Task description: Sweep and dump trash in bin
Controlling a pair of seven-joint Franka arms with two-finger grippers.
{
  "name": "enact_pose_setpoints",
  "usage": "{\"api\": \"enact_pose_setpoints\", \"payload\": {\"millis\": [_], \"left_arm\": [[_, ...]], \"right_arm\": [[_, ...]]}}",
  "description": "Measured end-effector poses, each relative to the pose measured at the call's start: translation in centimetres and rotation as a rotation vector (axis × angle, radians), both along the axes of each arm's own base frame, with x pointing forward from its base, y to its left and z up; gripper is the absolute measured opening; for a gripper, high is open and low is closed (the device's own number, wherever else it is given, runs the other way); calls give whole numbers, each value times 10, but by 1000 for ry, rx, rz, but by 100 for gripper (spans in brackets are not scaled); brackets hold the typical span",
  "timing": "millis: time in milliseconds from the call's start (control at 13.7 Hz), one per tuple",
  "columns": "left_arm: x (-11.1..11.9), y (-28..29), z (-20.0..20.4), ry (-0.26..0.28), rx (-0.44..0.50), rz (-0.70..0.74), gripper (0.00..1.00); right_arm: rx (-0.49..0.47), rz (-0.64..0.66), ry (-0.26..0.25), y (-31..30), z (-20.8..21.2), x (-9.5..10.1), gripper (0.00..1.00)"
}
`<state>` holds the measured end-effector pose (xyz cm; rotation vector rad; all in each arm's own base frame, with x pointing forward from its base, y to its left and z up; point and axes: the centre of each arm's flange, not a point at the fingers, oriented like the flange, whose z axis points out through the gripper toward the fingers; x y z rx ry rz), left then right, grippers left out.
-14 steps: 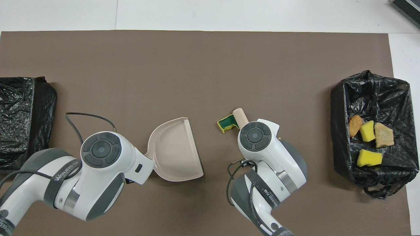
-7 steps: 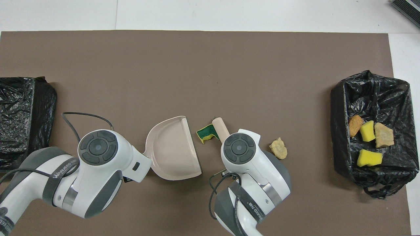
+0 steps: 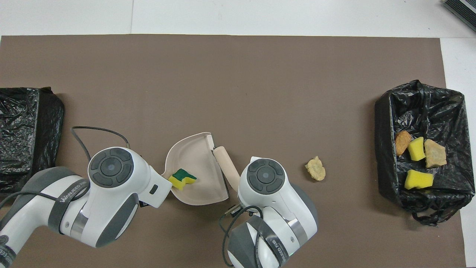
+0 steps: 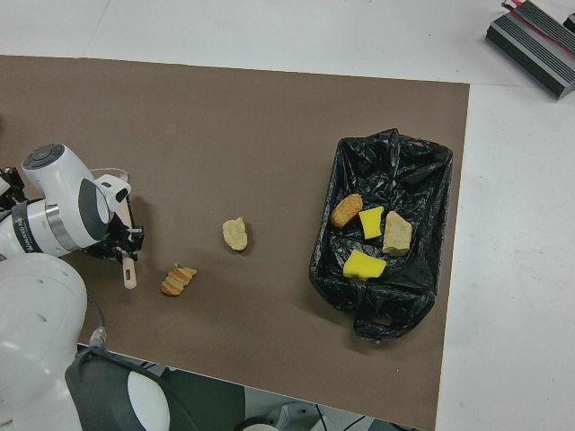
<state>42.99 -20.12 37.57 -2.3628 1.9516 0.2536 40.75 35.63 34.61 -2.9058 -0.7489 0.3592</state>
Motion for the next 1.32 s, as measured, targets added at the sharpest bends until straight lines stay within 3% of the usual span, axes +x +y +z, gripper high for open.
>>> {"api": "enact_pose_setpoints", "payload": {"millis": [220,439,586,806,952,1099,1318], "left_arm": [[0,0,0,-1,-2,-9,31],[3,4,1,-7,-7,-12,31],[4,5,0,-5,-8,-18,31],[4,5,-1,-2,-6,-22,31],[1,6,0,16,4,-21,31],[-4,5,4,25,10,-25,31],[-15,0,4,32,18,-46,31]], "right_arm": [[-2,-10,22,-9,32,-5,26],[-69,-73,82,-63,70,6,26],[-138,-102,88,-102,84,17,26],[-264,-130,73,-152,81,35,26],[-301,-213,104,-191,72,44,26],[-346,-349,137,-218,55,44,26],[-404,-510,125,-217,24,33,26]]}}
